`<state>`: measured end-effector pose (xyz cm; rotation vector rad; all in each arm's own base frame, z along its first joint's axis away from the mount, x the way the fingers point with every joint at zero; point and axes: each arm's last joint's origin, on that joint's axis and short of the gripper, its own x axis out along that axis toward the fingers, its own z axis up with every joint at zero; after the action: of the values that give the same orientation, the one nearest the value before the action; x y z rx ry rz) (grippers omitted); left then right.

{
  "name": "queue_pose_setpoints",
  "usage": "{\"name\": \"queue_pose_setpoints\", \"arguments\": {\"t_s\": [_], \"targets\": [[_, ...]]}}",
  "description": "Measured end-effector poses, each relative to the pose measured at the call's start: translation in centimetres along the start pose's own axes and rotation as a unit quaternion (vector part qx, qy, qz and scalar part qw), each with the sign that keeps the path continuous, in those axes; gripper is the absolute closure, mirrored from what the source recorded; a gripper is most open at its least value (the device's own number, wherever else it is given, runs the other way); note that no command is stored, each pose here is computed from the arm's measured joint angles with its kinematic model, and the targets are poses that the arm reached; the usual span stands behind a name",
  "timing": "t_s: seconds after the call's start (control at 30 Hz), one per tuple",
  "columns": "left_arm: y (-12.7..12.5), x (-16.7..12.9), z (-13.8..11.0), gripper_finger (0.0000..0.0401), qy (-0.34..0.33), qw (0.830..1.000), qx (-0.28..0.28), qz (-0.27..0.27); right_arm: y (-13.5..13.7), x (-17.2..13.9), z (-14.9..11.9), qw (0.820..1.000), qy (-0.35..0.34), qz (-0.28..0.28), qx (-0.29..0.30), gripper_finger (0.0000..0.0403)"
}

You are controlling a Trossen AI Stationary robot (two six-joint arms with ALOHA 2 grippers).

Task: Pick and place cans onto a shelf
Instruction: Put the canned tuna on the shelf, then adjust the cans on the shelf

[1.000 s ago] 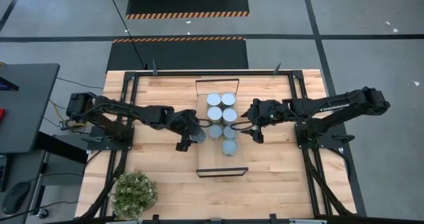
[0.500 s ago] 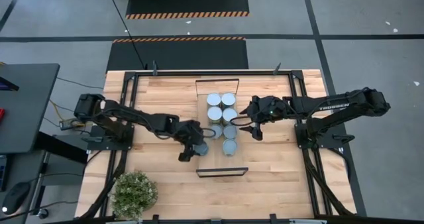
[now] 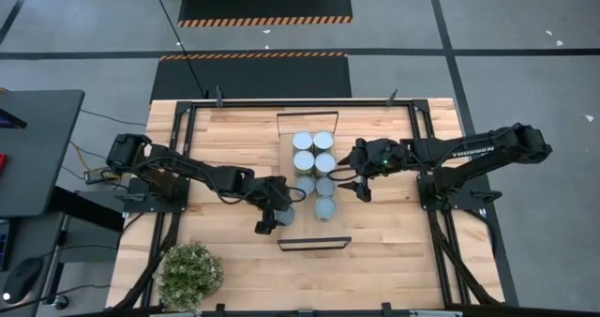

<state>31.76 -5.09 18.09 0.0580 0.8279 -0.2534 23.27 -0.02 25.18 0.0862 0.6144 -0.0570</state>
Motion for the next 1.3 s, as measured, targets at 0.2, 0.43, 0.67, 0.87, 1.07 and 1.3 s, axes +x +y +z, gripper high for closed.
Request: {"name": "queue_pose_setpoints", "arguments": {"t_s": [0.2,0.43,0.67,0.87,1.07,1.3], "targets": [[0.0,-0.2,0.3,0.0045,-0.007,0.999,0.014,0.030,0.7,0.0,-0.1,1.000,0.001,0.003,-0.002,0.0055],[-0.1,-1.5,1.8,0.0044,-0.034,0.999,0.019,0.027,1.8,-0.3,1.1,1.000,-0.018,0.012,-0.015,0.0055],[0.8,-2.0,2.8,0.0044,-0.050,0.998,0.021,0.040,1.5,1.4,1.9,0.999,0.024,-0.008,-0.031,0.0055],[1.6,-2.1,2.7,0.0044,-0.046,0.998,-0.012,0.046,1.1,2.3,4.1,0.993,0.081,-0.030,-0.079,0.0055],[1.6,-2.1,2.5,0.0044,-0.037,0.998,-0.006,0.047,-1.7,2.7,6.2,0.989,0.095,-0.054,-0.101,0.0055],[1.6,-2.1,2.3,0.0044,-0.025,0.999,-0.004,0.047,-5.6,4.7,6.6,0.987,0.123,-0.050,-0.094,0.0055]]}}
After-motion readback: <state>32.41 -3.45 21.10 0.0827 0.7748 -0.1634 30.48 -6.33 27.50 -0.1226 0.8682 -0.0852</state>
